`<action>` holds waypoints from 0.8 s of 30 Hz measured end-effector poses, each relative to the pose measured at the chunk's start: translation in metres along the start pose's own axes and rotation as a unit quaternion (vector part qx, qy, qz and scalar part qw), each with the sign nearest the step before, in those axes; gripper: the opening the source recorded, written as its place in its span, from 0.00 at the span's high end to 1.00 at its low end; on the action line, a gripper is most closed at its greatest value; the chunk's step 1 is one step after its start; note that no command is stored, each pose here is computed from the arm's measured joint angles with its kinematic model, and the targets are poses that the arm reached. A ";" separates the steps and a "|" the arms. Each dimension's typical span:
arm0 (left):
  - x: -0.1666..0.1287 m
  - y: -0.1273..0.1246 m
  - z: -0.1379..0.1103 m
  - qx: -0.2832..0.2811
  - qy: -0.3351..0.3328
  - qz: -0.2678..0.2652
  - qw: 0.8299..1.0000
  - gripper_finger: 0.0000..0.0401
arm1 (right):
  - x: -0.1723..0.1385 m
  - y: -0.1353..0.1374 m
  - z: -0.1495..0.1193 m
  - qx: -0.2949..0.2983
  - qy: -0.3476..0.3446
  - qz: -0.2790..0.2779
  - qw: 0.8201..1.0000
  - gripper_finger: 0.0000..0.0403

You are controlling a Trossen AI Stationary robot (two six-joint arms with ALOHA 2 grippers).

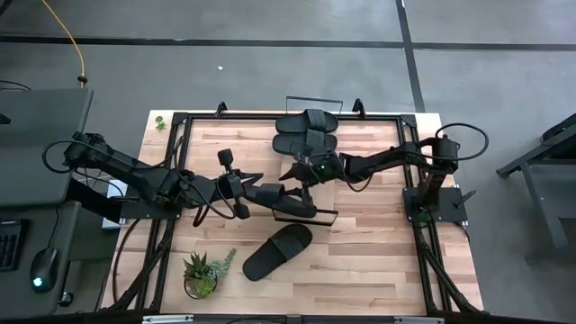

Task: Pick and place slides into the shelf
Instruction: Put the top black slide on the shelf

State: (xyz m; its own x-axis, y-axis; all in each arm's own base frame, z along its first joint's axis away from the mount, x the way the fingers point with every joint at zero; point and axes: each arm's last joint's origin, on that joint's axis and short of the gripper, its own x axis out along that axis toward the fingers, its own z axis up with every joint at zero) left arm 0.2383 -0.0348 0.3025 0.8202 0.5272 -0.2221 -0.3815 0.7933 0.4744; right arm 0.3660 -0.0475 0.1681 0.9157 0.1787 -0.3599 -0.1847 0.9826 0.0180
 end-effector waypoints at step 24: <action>0.000 0.000 0.000 0.000 0.000 0.000 1.000 1.00 | 0.015 -0.005 -0.015 0.016 -0.028 -0.017 0.999 0.67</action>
State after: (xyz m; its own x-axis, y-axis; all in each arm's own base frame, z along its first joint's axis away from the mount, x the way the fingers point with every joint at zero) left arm 0.2383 -0.0348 0.3024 0.8201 0.5272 -0.2224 -0.3813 0.7933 0.4747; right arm 0.3758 -0.0508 0.1487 0.9399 0.1461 -0.3085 -0.1416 0.9892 0.0369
